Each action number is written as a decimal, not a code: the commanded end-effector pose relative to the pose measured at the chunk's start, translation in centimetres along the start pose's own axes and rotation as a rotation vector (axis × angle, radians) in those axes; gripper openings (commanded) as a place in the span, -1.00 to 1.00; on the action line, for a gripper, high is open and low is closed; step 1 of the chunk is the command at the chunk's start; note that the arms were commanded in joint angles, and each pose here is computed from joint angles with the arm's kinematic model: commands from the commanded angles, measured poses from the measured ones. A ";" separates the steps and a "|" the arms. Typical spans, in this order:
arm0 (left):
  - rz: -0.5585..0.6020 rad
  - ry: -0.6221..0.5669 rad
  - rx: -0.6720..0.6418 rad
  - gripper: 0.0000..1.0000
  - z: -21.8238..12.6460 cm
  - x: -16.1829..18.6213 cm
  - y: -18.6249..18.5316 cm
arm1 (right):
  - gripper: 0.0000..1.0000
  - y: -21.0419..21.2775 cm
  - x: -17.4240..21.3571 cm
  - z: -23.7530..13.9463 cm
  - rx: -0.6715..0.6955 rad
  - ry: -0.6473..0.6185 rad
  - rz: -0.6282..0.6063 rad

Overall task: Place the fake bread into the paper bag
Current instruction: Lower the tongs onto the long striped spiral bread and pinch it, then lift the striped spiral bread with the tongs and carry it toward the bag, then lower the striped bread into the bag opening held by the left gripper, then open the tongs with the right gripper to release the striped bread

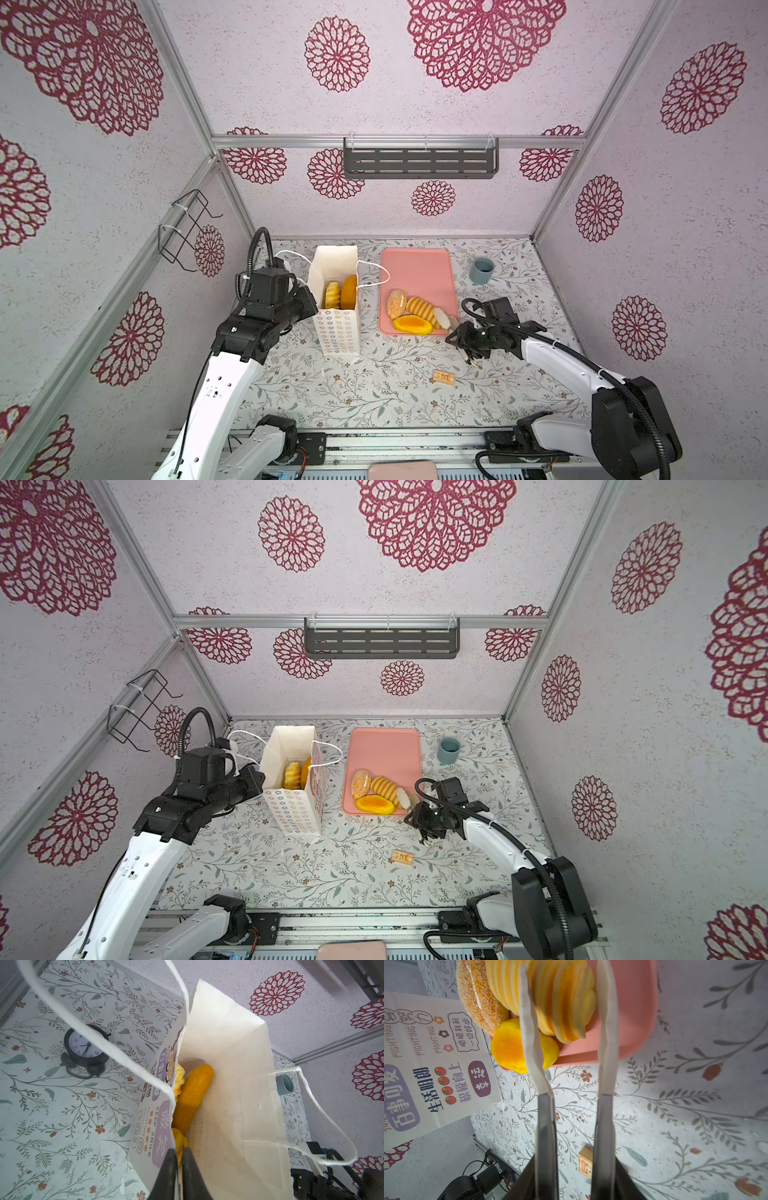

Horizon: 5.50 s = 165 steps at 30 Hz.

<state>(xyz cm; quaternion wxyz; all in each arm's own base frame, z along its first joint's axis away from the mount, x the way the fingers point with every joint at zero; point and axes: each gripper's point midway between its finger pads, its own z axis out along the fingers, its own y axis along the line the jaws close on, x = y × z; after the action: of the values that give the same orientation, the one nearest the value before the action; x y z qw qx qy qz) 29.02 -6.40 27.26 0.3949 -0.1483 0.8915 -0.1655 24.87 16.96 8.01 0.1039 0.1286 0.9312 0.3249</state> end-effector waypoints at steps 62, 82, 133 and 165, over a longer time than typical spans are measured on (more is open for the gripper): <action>-0.032 -0.016 -0.030 -0.82 -0.3 -0.7 0.3 | -1.00 27.6 -3.2 -20.0 -0.349 -0.465 -0.657; -0.029 -0.016 -0.015 -0.93 -0.3 -0.8 0.0 | -1.00 32.7 -1.4 -13.5 0.072 -0.503 -0.995; -0.026 -0.022 -0.002 -0.94 -0.7 -1.1 -0.4 | -0.83 31.9 1.3 -13.7 0.309 -0.498 -1.238; -0.026 -0.016 0.005 -0.93 -0.3 -1.0 -0.5 | 0.00 32.2 -1.9 -16.7 0.078 -0.566 -1.013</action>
<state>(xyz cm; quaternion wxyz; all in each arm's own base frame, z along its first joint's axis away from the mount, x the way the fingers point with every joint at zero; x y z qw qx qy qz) 28.94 -6.25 26.81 0.3787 -0.1661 0.8958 -0.1628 26.91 34.53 35.73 0.4331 -0.3273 0.8356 0.0835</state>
